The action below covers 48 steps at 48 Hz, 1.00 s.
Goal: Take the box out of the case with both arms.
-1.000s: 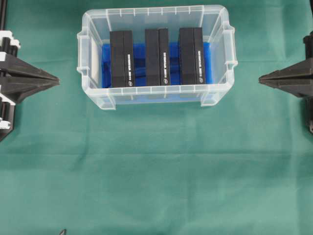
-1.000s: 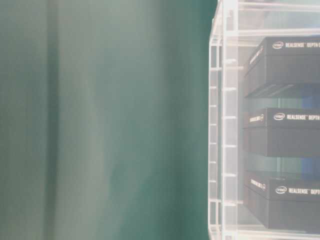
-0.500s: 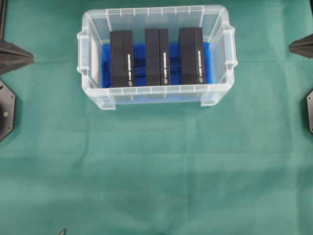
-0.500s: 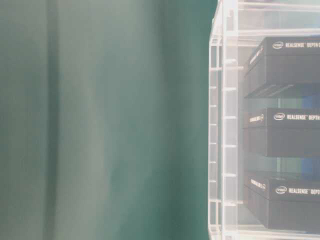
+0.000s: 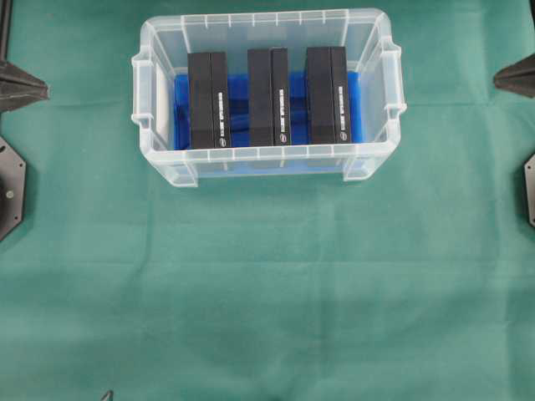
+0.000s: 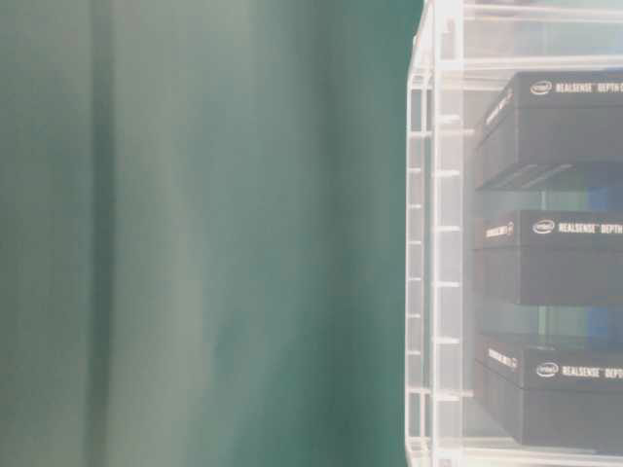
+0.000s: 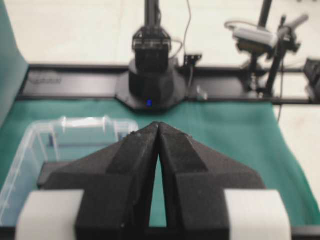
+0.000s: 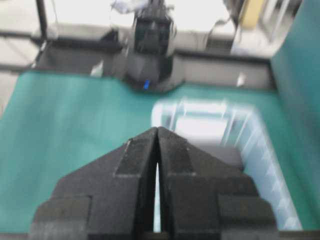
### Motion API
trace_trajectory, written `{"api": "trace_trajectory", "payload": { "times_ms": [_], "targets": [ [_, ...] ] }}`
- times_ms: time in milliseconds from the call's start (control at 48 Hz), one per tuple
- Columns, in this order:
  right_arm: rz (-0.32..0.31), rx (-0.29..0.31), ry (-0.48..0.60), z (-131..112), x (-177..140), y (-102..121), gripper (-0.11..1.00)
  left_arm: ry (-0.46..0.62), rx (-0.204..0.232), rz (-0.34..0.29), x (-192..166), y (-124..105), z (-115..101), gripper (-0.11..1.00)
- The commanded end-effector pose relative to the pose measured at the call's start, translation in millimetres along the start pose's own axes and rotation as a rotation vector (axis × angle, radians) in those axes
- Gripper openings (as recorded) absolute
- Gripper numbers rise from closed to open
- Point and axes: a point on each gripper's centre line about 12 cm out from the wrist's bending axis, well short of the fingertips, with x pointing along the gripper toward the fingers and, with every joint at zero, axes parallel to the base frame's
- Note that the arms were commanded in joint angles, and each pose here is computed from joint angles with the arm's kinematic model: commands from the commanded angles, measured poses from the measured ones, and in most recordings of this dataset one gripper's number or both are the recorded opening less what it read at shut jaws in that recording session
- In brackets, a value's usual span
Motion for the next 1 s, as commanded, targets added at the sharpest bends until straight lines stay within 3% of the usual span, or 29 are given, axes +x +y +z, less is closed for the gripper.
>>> {"api": "trace_trajectory", "payload": {
  "times_ms": [0,83,312,479,625,729,979],
  "targets": [
    [-0.007,0.031,0.062,0.9,-4.2,-0.1,0.0,0.046,0.0,0.0,0.2,-0.4,6.6,0.0],
    [-0.025,0.069,0.181,-9.7,-6.7,-1.2,0.0,0.144,-0.008,0.005,0.1,-0.1,4.1,0.0],
    [-0.077,0.129,0.465,-31.2,-16.8,-3.3,0.0,0.525,-0.087,0.038,-2.3,-0.1,-12.0,0.0],
    [-0.139,0.15,0.783,-58.8,-21.2,-5.9,0.0,0.849,-0.115,0.067,-14.4,-2.8,-31.3,0.0],
    [-0.185,0.147,1.034,-76.5,-26.7,-7.5,0.0,1.061,-0.133,0.098,-24.0,-3.7,-45.7,0.0],
    [-0.194,0.145,1.088,-78.3,-28.3,-7.7,0.0,1.157,-0.147,0.123,-27.7,-3.7,-51.7,0.0],
    [-0.205,0.144,1.069,-76.7,-25.3,-9.0,0.0,1.159,-0.171,0.139,-29.4,-3.6,-51.1,0.0]
  ]
}}
